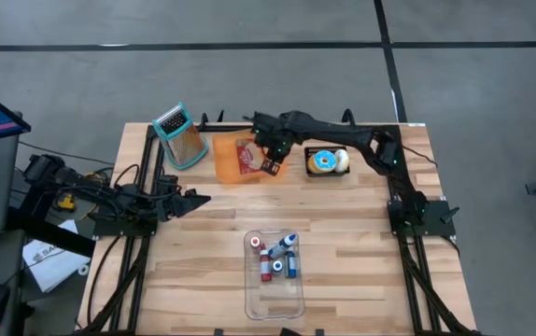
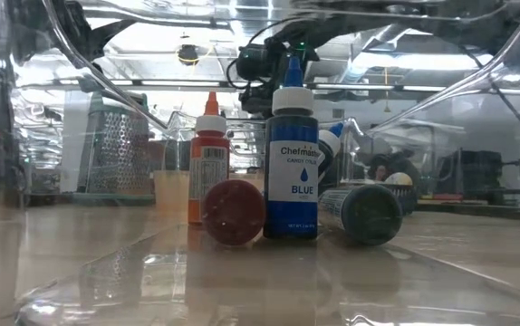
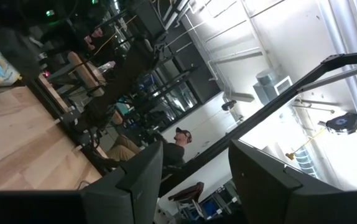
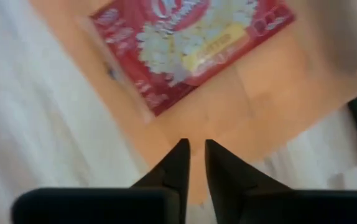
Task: Pick & Place Food Item
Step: Put the red popcorn bag into the orange bin
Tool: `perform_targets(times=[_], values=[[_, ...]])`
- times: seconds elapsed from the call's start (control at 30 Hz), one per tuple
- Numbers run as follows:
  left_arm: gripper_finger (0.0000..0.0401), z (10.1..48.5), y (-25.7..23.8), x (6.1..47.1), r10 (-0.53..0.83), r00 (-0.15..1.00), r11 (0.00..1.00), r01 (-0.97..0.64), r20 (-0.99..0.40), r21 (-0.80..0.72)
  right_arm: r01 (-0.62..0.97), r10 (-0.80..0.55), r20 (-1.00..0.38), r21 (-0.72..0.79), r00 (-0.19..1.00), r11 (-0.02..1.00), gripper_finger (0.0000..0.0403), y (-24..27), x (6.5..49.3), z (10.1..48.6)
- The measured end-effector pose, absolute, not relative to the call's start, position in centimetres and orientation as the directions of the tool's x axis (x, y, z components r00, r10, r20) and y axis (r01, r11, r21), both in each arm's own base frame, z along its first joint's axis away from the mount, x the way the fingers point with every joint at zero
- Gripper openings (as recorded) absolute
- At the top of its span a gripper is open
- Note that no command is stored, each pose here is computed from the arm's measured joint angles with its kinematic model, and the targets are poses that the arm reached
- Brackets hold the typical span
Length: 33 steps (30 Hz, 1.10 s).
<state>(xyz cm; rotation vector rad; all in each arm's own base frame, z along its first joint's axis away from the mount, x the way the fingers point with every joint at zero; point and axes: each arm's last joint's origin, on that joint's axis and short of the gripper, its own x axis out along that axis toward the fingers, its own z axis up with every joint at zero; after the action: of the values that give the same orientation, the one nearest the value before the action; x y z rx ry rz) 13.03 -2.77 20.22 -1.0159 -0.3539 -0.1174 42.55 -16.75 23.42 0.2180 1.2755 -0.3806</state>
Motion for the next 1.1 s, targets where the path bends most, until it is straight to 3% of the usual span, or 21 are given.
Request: perform_targets(times=[0.13, 0.43, 0.77, 1.1], values=[[0.0182, 20.2, -2.8, 13.0, 0.059, 0.937, 0.527, 0.263, 0.344, -0.808, 0.397, -0.244, -0.945, -0.143, 0.217, 0.907, 0.0006, -16.1, 42.9, 23.4], [0.0182, 20.2, -2.9, 13.0, 0.038, 0.937, 0.522, 0.277, 0.346, -0.806, 0.418, -0.243, -0.961, -0.168, 0.133, 0.893, 0.0001, -15.4, 42.3, 20.6], [0.0182, 20.2, -2.9, 13.0, 0.024, 0.937, 0.519, 0.285, 0.347, -0.806, 0.434, -0.248, -0.956, -0.161, 0.153, 0.887, 0.0, -14.6, 42.6, 19.4], [0.0182, 20.2, -2.9, 13.0, 0.017, 0.937, 0.519, 0.289, 0.348, -0.804, 0.4, -0.166, -0.981, -0.111, 0.105, 0.91, 0.0, -13.0, 42.1, 17.5]])
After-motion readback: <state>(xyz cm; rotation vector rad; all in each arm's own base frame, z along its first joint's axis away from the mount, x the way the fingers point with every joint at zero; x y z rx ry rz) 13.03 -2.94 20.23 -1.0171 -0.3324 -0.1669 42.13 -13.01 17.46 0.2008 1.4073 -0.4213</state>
